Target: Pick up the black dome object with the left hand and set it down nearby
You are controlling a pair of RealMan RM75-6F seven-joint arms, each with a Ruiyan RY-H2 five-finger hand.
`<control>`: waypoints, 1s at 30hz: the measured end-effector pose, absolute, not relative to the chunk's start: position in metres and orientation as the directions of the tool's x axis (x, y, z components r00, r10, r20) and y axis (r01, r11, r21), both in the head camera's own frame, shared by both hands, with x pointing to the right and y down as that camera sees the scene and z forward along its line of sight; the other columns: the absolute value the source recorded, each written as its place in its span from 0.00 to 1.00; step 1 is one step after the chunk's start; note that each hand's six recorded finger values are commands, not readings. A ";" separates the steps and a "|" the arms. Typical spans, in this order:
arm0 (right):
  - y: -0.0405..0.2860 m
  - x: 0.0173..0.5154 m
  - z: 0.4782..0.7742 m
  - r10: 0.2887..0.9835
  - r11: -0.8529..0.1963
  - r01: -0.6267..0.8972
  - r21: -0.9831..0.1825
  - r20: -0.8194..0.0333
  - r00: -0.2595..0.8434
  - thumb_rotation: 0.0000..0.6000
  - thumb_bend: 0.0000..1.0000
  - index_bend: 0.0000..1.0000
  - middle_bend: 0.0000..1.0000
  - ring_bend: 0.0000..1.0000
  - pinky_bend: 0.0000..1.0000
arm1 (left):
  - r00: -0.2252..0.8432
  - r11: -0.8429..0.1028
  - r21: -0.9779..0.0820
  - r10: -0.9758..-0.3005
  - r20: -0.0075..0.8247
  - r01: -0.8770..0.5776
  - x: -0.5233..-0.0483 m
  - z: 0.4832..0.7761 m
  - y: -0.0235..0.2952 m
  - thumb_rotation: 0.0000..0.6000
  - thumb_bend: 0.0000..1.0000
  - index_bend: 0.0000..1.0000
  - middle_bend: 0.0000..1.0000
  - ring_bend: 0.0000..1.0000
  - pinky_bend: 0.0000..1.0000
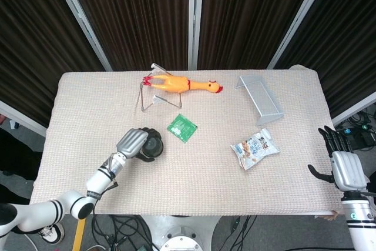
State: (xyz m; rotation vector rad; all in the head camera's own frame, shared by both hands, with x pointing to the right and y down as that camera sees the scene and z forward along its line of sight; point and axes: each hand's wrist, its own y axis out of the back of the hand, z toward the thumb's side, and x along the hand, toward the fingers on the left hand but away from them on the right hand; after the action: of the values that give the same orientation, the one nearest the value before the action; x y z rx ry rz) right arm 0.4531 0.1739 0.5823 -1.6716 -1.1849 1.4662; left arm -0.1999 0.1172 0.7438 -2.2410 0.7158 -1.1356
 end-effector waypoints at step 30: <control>0.174 0.456 0.586 0.897 -0.424 0.215 -0.880 -0.441 -0.033 1.00 0.13 0.00 0.00 0.00 0.00 | 0.538 -0.721 -0.666 -0.645 0.543 -0.192 -0.210 0.779 0.128 1.00 0.09 0.24 0.26 0.14 0.23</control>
State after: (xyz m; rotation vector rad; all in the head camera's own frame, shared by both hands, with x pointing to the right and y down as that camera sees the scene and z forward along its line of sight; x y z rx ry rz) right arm 0.4558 0.1740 0.5857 -1.6616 -1.1774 1.4995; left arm -0.2098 0.1279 0.7789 -2.2360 0.6750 -1.1009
